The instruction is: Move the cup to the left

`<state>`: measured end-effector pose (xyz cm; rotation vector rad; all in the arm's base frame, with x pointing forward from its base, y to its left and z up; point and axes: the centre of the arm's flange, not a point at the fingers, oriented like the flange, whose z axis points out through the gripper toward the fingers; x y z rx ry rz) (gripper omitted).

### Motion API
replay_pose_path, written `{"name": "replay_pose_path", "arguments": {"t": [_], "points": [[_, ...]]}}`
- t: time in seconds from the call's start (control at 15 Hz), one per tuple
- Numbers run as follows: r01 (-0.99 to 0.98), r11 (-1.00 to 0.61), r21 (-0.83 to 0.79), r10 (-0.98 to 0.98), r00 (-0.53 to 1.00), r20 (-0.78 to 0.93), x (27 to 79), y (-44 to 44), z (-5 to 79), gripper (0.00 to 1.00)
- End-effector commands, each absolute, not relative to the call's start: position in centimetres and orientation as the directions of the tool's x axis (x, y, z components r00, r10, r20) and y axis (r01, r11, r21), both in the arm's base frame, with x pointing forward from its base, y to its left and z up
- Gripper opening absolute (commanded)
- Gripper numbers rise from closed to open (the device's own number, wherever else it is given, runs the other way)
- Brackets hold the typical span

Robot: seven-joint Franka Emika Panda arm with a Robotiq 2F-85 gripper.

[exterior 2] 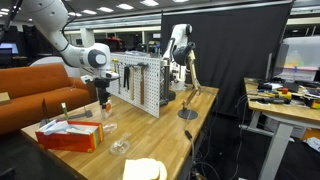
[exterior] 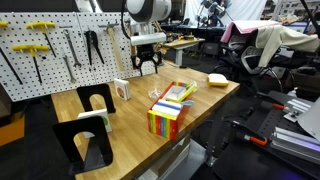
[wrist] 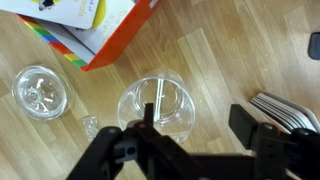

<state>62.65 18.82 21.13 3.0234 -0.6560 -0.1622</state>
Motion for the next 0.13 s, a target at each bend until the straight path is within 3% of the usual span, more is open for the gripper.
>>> {"name": "replay_pose_path", "arguments": {"t": [0.0,0.07], "points": [[-0.411,-0.909,0.065,-0.415,0.905,-0.093,62.65,18.82,21.13,0.78],[-0.411,-0.909,0.065,-0.415,0.905,-0.093,62.65,18.82,21.13,0.78]]}}
